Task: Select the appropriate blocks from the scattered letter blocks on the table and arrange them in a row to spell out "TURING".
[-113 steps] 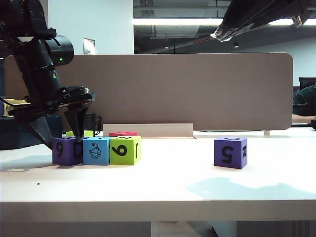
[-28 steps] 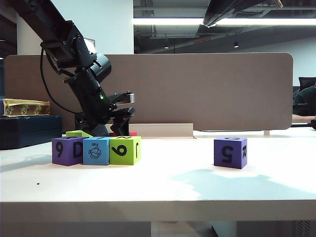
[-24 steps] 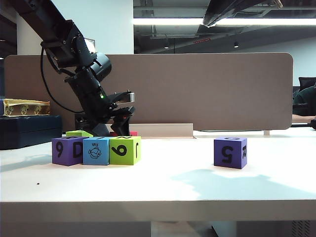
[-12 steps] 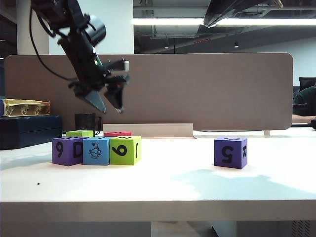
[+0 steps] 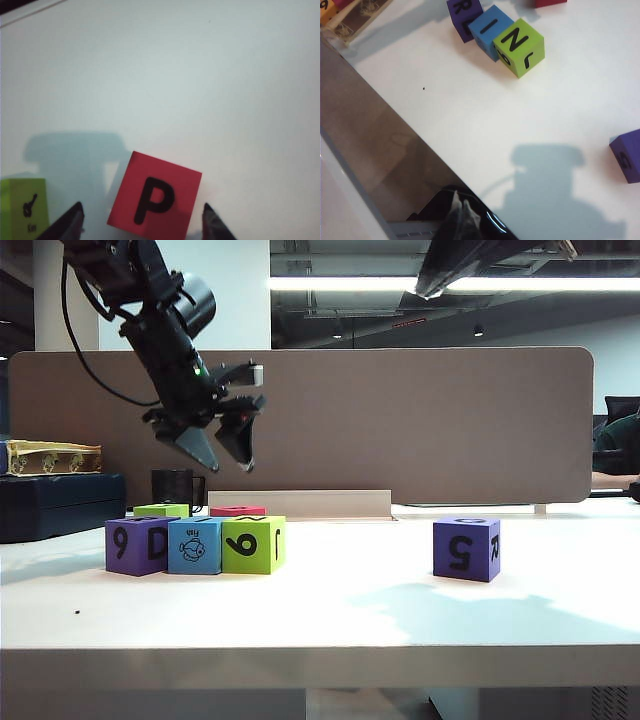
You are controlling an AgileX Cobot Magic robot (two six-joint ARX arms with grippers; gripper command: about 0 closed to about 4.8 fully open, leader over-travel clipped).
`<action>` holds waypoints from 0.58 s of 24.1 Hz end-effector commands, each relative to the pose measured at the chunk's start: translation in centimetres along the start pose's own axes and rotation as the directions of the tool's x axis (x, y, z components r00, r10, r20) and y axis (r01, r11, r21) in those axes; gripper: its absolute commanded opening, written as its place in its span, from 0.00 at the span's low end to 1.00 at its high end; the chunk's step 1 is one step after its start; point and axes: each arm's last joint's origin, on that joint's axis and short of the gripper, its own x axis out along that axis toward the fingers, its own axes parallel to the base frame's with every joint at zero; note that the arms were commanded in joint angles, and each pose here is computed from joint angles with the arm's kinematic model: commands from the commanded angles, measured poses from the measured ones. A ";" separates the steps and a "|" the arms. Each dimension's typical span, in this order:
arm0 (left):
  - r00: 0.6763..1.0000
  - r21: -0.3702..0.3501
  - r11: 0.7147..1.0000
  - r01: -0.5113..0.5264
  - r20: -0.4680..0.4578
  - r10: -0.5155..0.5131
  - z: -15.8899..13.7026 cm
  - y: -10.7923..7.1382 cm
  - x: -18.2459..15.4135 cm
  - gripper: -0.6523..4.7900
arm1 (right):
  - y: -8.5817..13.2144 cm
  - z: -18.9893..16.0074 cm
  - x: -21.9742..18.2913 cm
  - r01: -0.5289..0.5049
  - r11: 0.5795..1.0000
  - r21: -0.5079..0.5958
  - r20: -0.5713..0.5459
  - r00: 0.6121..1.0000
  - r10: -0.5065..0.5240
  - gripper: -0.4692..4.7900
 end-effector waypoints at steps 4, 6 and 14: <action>0.996 0.004 1.000 -0.018 -0.088 0.018 -1.2 0.0 1.4 0.60 | 0.1 -0.1 -0.1 0.000 1.000 -0.001 -0.007 1.000 0.000 0.09; 0.993 0.011 1.000 -0.016 -0.113 0.017 -1.5 0.0 1.9 0.60 | 0.1 -0.1 -0.1 -0.001 1.000 0.000 -0.008 1.000 0.001 0.09; 0.964 0.028 0.993 -0.117 -0.235 0.121 -2.7 0.2 2.3 0.55 | 0.1 -0.1 -0.1 0.000 1.000 0.000 -0.008 1.000 0.000 0.09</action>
